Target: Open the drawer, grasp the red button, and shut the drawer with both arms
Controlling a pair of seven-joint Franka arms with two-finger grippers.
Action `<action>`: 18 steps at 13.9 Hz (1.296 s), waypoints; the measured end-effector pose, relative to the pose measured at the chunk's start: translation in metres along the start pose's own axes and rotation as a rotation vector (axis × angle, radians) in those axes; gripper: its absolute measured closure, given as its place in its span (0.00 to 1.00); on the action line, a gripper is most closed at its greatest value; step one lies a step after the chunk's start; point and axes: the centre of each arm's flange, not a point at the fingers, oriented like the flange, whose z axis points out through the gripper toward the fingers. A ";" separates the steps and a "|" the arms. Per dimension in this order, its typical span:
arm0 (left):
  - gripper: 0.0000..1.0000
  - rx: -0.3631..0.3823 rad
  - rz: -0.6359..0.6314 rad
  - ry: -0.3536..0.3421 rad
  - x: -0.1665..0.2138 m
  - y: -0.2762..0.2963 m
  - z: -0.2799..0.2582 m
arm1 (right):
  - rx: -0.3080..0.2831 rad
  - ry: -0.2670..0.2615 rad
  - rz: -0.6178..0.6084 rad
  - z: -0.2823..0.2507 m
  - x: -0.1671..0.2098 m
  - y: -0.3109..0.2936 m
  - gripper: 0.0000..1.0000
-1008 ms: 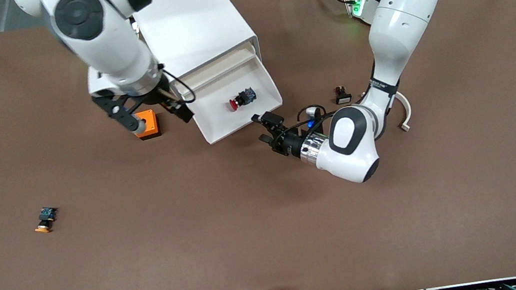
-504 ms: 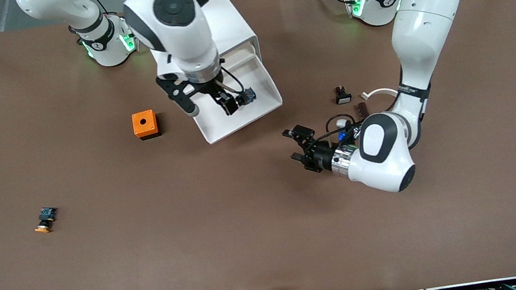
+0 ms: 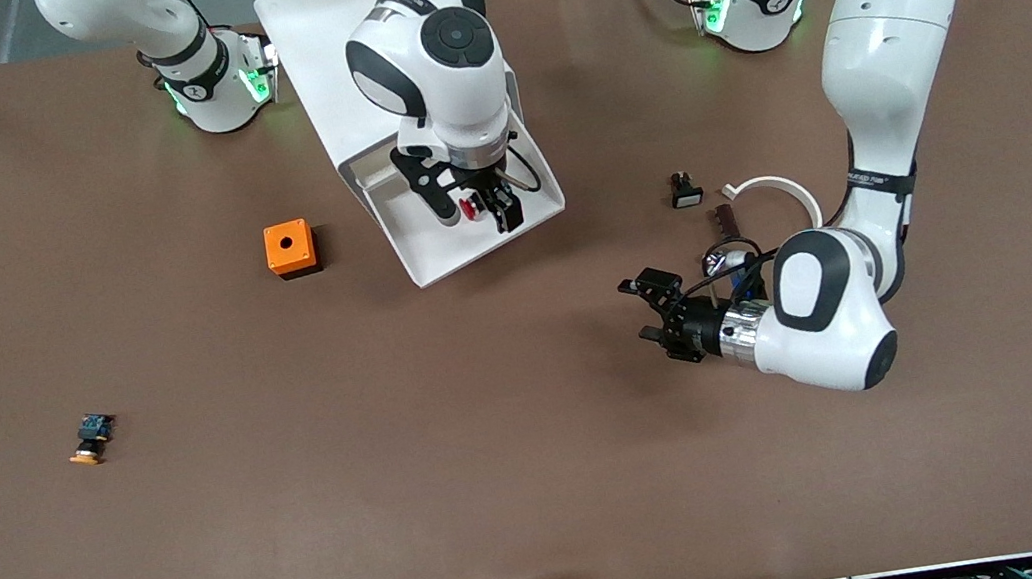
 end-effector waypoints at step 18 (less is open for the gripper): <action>0.00 -0.279 0.550 0.253 -0.015 -0.041 -0.072 | -0.028 0.010 0.023 0.019 -0.022 0.007 0.22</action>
